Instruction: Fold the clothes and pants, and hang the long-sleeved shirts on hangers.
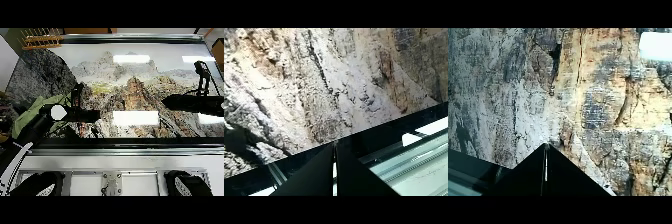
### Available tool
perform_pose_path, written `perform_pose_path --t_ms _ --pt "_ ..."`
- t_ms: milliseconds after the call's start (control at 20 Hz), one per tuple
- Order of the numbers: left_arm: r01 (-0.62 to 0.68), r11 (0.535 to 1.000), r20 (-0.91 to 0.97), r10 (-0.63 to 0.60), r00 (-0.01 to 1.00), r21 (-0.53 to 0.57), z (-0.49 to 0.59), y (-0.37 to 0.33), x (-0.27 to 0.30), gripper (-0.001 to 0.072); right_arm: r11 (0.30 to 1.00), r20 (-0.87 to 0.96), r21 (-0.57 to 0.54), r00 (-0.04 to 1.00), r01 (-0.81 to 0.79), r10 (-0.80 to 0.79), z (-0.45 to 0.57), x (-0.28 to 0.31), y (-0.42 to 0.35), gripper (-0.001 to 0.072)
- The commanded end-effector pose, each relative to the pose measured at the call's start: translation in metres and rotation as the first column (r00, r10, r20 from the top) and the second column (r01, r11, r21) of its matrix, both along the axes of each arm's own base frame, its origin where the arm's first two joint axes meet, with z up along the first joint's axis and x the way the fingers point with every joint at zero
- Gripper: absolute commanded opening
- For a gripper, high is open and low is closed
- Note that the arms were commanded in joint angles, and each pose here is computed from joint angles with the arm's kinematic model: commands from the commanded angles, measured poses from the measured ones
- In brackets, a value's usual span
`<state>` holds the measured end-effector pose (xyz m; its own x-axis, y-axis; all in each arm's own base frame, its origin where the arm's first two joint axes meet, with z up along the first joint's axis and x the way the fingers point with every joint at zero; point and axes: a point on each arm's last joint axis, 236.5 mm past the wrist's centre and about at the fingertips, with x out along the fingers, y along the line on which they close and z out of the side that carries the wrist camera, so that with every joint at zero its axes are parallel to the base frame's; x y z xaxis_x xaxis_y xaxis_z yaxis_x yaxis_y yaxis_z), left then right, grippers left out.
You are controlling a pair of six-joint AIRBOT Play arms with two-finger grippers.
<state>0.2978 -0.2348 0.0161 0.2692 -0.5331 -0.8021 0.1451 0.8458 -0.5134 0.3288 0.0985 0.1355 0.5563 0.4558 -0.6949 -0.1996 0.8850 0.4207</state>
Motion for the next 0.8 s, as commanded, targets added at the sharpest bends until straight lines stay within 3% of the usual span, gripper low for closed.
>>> perform_pose_path --t_ms 0,250,300,350,450,600,750 --pt "0.000 1.000 0.000 0.000 1.000 0.000 0.000 0.000 0.000 0.0011 1.000 -0.001 0.000 1.000 0.000 0.000 0.000 0.000 0.000 0.0016" --pt "-0.015 1.000 0.029 0.015 0.999 -0.009 0.003 -0.001 0.008 0.0011 1.000 -0.001 0.000 1.000 0.000 0.000 0.000 0.000 0.000 0.0016" --pt "-0.009 0.999 0.098 0.005 0.995 0.037 0.006 0.011 0.022 0.0244 1.000 -0.001 0.000 1.000 0.000 0.000 0.000 0.000 0.000 0.0017" --pt "0.011 0.993 0.167 -0.031 0.986 0.119 0.011 0.030 0.036 0.0717 1.000 -0.001 0.000 1.000 0.000 0.000 0.000 0.000 0.000 0.0016" --pt "-0.054 0.957 0.270 -0.027 0.962 0.286 0.031 0.089 0.073 0.0694 1.000 -0.001 0.000 1.000 0.000 0.000 0.000 0.000 0.000 0.0016" --pt "-0.227 0.834 0.347 0.046 0.937 0.503 0.054 0.202 0.112 0.0693 1.000 -0.001 0.000 1.000 0.000 0.000 0.000 0.000 0.000 0.0017" --pt "-0.314 0.752 0.296 0.165 0.941 0.580 0.033 0.280 0.124 0.0693 1.000 -0.001 0.000 1.000 0.000 0.000 0.000 0.000 0.000 0.0016"
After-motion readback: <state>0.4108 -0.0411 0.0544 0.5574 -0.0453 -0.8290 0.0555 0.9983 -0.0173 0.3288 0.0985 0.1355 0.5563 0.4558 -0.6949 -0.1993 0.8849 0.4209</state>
